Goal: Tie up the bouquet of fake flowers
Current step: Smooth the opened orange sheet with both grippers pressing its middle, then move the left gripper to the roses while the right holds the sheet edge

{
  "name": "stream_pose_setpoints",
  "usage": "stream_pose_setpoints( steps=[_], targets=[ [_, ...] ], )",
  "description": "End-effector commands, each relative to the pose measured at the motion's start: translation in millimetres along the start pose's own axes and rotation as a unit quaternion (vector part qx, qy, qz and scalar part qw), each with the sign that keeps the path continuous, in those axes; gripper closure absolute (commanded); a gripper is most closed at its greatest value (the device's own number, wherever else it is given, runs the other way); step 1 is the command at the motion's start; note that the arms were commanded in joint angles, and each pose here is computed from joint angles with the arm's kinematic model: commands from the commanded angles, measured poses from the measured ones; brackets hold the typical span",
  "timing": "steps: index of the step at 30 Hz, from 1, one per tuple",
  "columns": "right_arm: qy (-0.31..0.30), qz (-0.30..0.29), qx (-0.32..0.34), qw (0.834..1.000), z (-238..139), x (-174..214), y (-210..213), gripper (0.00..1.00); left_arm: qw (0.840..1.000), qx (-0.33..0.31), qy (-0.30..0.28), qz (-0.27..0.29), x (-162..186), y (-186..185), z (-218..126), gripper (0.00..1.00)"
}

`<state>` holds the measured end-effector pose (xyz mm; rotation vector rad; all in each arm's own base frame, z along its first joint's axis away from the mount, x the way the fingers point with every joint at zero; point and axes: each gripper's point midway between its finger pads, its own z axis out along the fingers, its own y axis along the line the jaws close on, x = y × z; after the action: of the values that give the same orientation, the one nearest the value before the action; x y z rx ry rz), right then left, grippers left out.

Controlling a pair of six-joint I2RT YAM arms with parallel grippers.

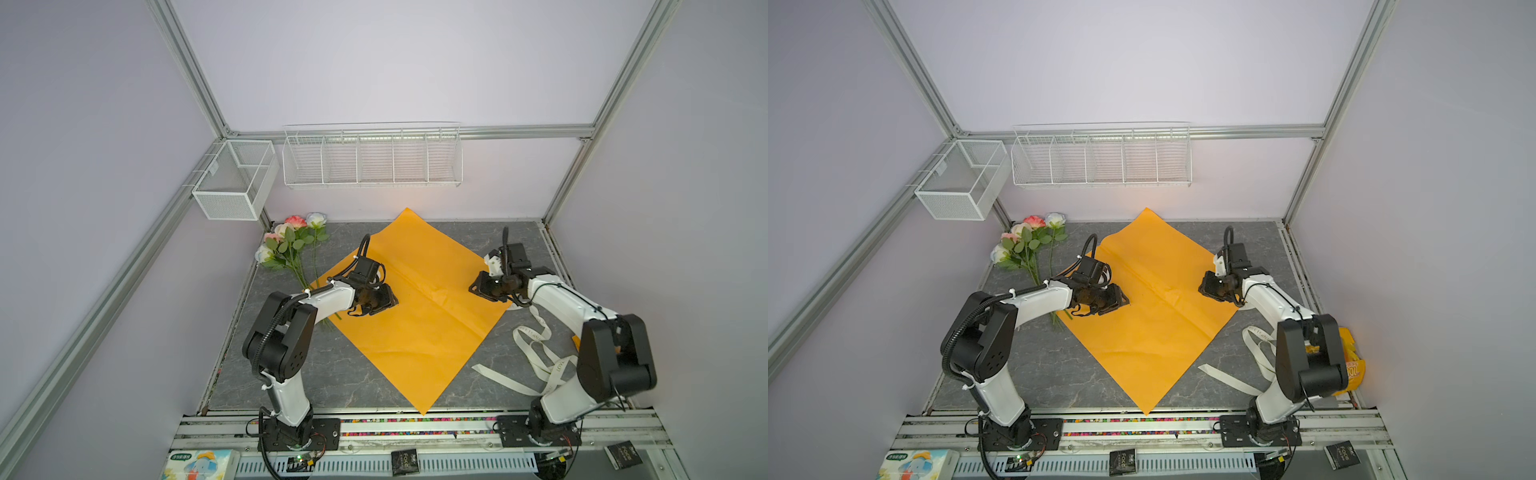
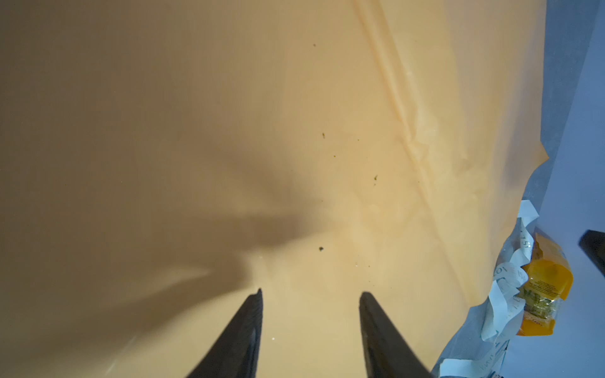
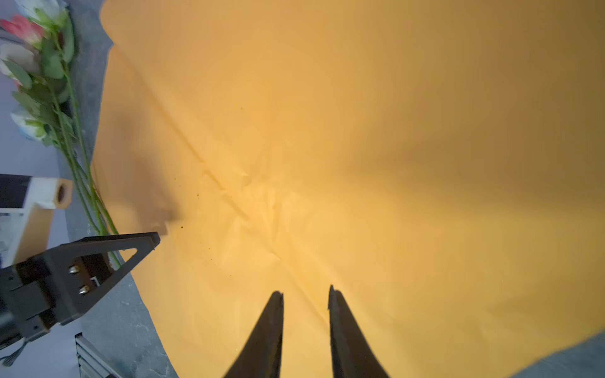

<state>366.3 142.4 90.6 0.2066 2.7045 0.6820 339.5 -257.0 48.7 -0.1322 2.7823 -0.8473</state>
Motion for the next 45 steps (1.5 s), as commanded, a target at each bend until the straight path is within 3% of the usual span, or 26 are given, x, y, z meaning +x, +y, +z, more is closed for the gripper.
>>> stream_pose_setpoints(
  steps=[1,7,14,20,23,26,31,36,45],
  targets=[
    [0.004,0.010,-0.016,1.000,23.0,-10.1,15.1,0.73,1.000,0.014,0.015,0.005,4.2,-7.1,4.2,0.52],
    [0.071,-0.021,-0.020,0.997,66.8,-1.8,24.5,0.73,0.999,0.013,0.005,-0.037,15.7,7.6,7.7,0.53],
    [0.099,-0.034,0.036,0.994,106.3,-7.5,-3.9,0.75,0.997,-0.003,-0.005,-0.072,29.8,24.5,6.2,0.53],
    [0.109,-0.049,0.062,0.991,112.9,-17.9,-13.6,0.75,0.997,-0.001,-0.014,-0.080,42.2,22.7,4.0,0.52],
    [0.099,-0.053,0.048,0.993,101.6,-21.2,-3.4,0.73,0.998,-0.008,-0.041,-0.050,25.3,12.0,-16.9,0.49],
    [0.071,-0.071,0.010,0.995,78.3,-33.8,20.8,0.66,0.996,-0.022,-0.088,-0.013,-13.4,-4.0,-59.0,0.46],
    [0.019,-0.106,-0.039,0.993,29.4,-52.2,60.3,0.58,0.976,-0.164,-0.140,-0.016,-73.9,52.6,-124.6,0.50],
    [0.001,-0.123,-0.089,0.988,4.3,-42.4,91.1,0.58,0.975,-0.175,-0.111,-0.087,-115.7,118.0,-128.8,0.67],
    [0.023,-0.150,-0.089,0.984,0.5,-1.5,106.9,0.58,0.939,-0.325,-0.076,-0.084,-157.4,188.5,-122.5,0.66]
  ],
)
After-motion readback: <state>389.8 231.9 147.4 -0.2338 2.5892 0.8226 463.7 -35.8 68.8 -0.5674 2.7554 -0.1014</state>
